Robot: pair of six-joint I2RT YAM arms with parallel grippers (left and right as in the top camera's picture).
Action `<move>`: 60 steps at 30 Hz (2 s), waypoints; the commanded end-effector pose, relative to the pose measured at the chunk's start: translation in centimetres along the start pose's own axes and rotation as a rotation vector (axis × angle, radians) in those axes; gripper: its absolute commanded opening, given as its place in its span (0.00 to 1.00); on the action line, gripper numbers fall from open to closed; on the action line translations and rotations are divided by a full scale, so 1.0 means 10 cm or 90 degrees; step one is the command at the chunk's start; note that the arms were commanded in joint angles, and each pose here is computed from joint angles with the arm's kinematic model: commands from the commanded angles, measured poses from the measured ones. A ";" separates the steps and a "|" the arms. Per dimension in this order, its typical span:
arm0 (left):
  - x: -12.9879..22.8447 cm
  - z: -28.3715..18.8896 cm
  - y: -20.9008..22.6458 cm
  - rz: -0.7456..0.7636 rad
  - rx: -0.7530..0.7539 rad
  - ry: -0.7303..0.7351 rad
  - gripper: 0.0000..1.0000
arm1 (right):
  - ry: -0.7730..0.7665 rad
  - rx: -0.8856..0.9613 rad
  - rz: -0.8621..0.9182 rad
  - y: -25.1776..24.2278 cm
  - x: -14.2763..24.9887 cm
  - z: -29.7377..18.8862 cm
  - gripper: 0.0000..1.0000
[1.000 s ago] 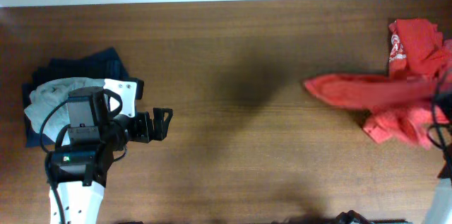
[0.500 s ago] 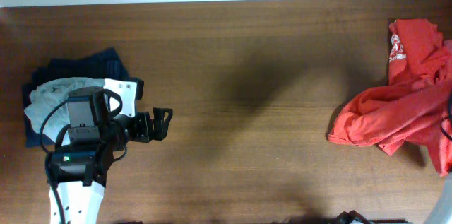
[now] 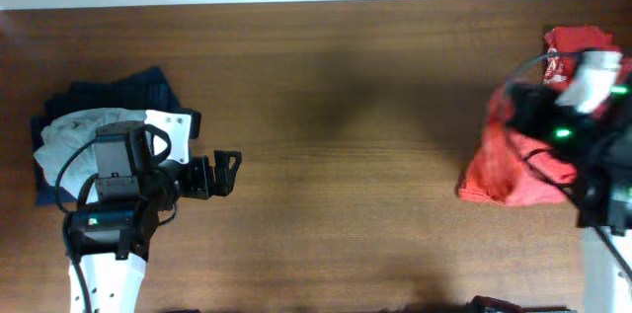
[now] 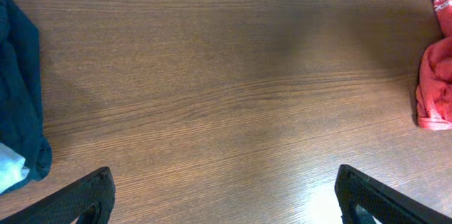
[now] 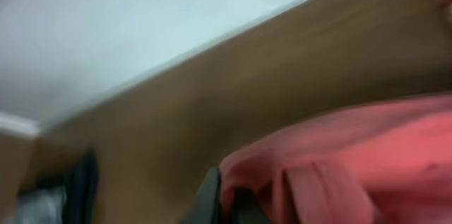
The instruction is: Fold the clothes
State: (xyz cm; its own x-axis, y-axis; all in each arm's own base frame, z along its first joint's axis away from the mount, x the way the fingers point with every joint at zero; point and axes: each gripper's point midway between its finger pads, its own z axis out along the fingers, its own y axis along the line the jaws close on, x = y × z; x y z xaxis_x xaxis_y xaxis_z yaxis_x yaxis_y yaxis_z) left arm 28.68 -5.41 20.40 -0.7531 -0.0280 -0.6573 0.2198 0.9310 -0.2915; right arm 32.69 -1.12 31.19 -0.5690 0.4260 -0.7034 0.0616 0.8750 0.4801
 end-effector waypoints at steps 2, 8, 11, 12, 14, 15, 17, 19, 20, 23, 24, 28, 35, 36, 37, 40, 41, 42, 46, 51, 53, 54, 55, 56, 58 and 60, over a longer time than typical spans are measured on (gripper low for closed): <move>-0.06 -0.03 -0.02 0.020 0.002 -0.008 0.99 | -0.009 0.131 -0.097 -0.03 -0.02 -0.13 0.04; -0.06 -0.03 -0.02 0.020 0.001 -0.009 0.99 | -0.062 0.280 -0.054 -0.42 -0.24 -0.46 0.04; -0.06 -0.03 -0.02 0.020 0.001 -0.008 0.99 | -0.166 0.423 0.069 -0.93 -0.48 -0.97 0.04; -0.06 -0.03 -0.02 0.020 0.001 -0.008 0.99 | -0.203 0.462 0.122 -1.10 -0.54 -1.16 0.04; -0.06 -0.03 -0.02 0.020 0.001 -0.008 0.99 | -0.276 0.511 0.245 -1.43 -0.59 -1.52 0.04; -0.06 -0.03 -0.02 0.020 0.001 -0.008 0.99 | -0.294 0.522 0.283 -1.53 -0.58 -1.61 0.04; -0.06 -0.03 -0.02 0.020 0.001 -0.008 0.99 | -0.296 0.525 0.344 -1.71 -0.52 -1.66 0.05; -0.06 -0.03 -0.02 0.020 0.001 -0.008 0.99 | -0.252 0.501 0.375 -1.85 -0.47 -1.49 0.23; -0.06 -0.03 -0.02 0.020 0.001 -0.009 0.99 | -0.233 0.499 0.380 -1.90 -0.45 -1.42 0.33; -0.06 -0.03 -0.02 0.020 0.001 -0.009 0.99 | -0.180 0.505 0.376 -2.09 -0.42 -1.20 0.67; -0.06 -0.03 -0.02 0.020 0.001 -0.009 0.99 | -0.171 0.512 0.376 -2.17 -0.42 -1.15 0.71; -0.05 -0.03 -0.02 0.019 0.001 -0.007 0.99 | -0.096 0.379 0.306 -2.12 -0.51 -0.66 0.72; -0.06 -0.03 -0.02 0.020 0.001 -0.008 0.99 | 0.138 0.343 0.246 -2.50 0.03 0.68 0.79; -0.06 -0.03 -0.02 0.020 0.001 -0.008 0.99 | 0.160 0.320 0.259 -2.58 0.13 0.88 0.79; -0.06 -0.02 -0.02 0.020 0.001 -0.008 0.99 | 0.167 0.311 0.263 -2.61 0.16 0.95 0.79; -0.06 -0.02 -0.02 0.021 0.001 -0.010 0.99 | 0.196 0.302 0.271 -2.82 0.36 1.31 0.76; -0.07 -0.02 -0.02 0.021 0.001 -0.011 0.99 | 0.193 0.308 0.270 -2.89 0.38 1.37 0.76; -0.07 -0.02 -0.02 0.021 0.001 -0.011 0.99 | 0.185 0.307 0.266 -2.94 0.37 1.43 0.76; -0.07 -0.02 -0.02 0.021 0.001 -0.011 0.99 | 0.154 0.335 0.287 -3.11 0.34 1.54 0.75; -0.07 -0.02 -0.02 0.021 0.001 -0.011 0.99 | 0.161 0.357 0.310 -3.15 0.44 1.65 0.30; -0.07 -0.03 -0.02 0.021 0.001 -0.011 0.99 | 0.163 0.358 0.310 -3.14 0.45 1.64 0.29; -0.07 -0.02 -0.02 0.021 0.001 -0.011 0.99 | 0.177 0.361 0.329 -3.11 0.51 1.61 0.31; -0.07 -0.02 -0.02 0.021 0.001 -0.011 0.99 | 0.190 0.367 0.353 -3.09 0.58 1.59 0.44; -0.07 -0.02 -0.02 0.021 0.001 -0.011 0.99 | 0.200 0.370 0.364 -3.08 0.62 1.57 0.50; -0.07 -0.02 -0.02 0.021 0.001 -0.011 0.99 | 0.226 0.382 0.372 -3.05 0.72 1.54 0.56; -0.07 -0.02 -0.02 0.022 0.001 -0.013 0.99 | 0.228 0.392 0.373 -3.07 0.73 1.51 0.57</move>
State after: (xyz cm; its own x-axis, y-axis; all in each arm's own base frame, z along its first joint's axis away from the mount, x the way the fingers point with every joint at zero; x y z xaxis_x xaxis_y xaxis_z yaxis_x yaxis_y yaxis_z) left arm 28.74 -5.42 20.41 -0.7518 -0.0280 -0.6587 0.2206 0.9309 -0.2913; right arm 39.11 -21.36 3.36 -0.5343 0.8262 -0.1788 0.7717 0.5631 0.2956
